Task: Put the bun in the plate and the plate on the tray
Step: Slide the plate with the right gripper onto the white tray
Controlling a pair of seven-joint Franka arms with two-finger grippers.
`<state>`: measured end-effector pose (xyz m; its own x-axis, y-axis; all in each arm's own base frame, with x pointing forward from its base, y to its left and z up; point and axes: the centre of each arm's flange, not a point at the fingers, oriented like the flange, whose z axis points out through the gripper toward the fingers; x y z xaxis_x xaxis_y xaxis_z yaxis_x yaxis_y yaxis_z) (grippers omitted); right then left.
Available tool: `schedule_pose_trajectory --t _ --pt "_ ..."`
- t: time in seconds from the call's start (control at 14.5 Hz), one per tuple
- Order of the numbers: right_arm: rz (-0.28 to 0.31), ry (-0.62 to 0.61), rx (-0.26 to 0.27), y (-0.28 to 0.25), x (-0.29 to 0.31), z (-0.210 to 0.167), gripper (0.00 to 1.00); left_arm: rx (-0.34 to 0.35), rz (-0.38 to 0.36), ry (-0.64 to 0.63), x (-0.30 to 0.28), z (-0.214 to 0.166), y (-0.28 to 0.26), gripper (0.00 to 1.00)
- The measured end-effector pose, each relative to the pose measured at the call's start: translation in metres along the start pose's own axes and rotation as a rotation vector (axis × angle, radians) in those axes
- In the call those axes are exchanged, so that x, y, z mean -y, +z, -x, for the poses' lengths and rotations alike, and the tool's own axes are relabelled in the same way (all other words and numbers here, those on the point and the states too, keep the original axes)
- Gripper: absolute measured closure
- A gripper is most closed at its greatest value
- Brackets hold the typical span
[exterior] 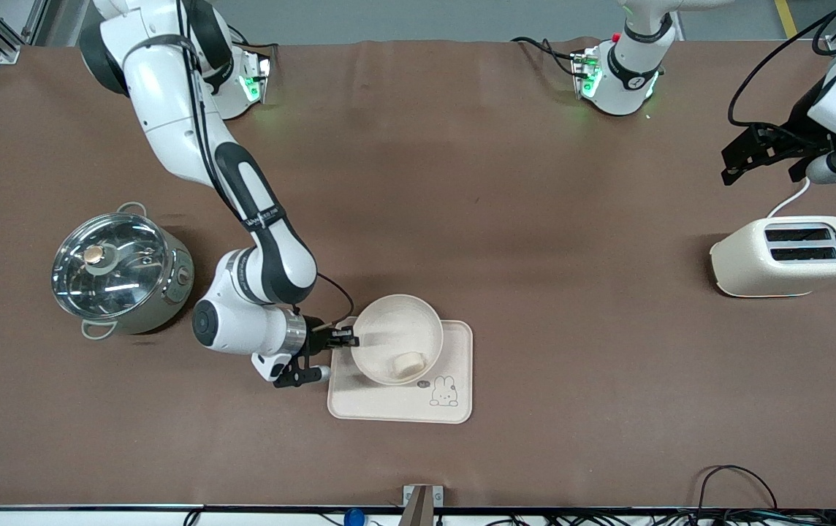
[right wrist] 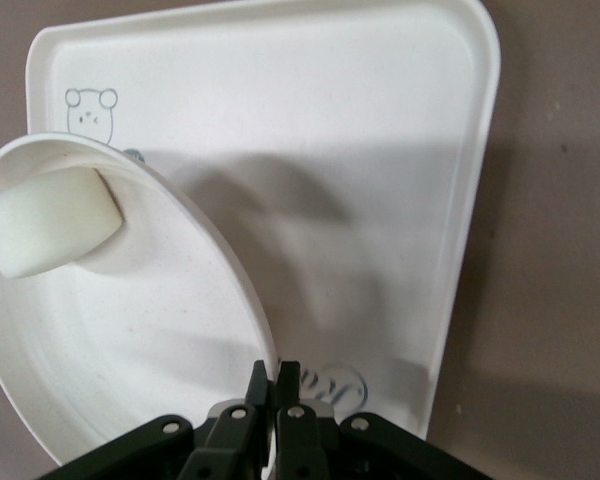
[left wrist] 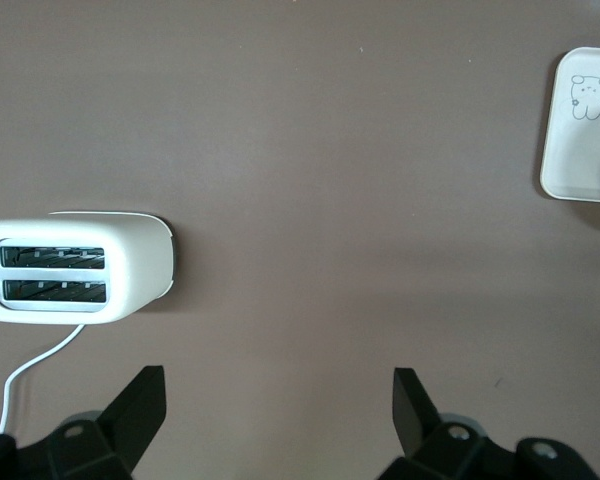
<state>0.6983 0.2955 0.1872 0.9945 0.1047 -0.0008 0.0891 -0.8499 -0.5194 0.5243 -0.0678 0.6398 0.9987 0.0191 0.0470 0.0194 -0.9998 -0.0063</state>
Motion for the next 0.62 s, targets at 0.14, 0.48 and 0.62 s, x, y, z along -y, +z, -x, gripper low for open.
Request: schedule_pose_trajectory --t 0.14,0.48,0.62 --pt "-0.003 0.026 0.005 0.006 0.001 -0.006 0.96 0.002 0.0 0.044 0.0 0.0 0.001 0.0" --pt "0.006 0.071 0.024 0.004 0.014 -0.018 0.96 0.02 -0.002 0.103 0.0 0.001 0.003 0.0" --pt "0.008 0.075 0.019 0.005 0.009 -0.021 0.96 0.033 -0.003 0.104 0.0 0.003 0.004 0.0"
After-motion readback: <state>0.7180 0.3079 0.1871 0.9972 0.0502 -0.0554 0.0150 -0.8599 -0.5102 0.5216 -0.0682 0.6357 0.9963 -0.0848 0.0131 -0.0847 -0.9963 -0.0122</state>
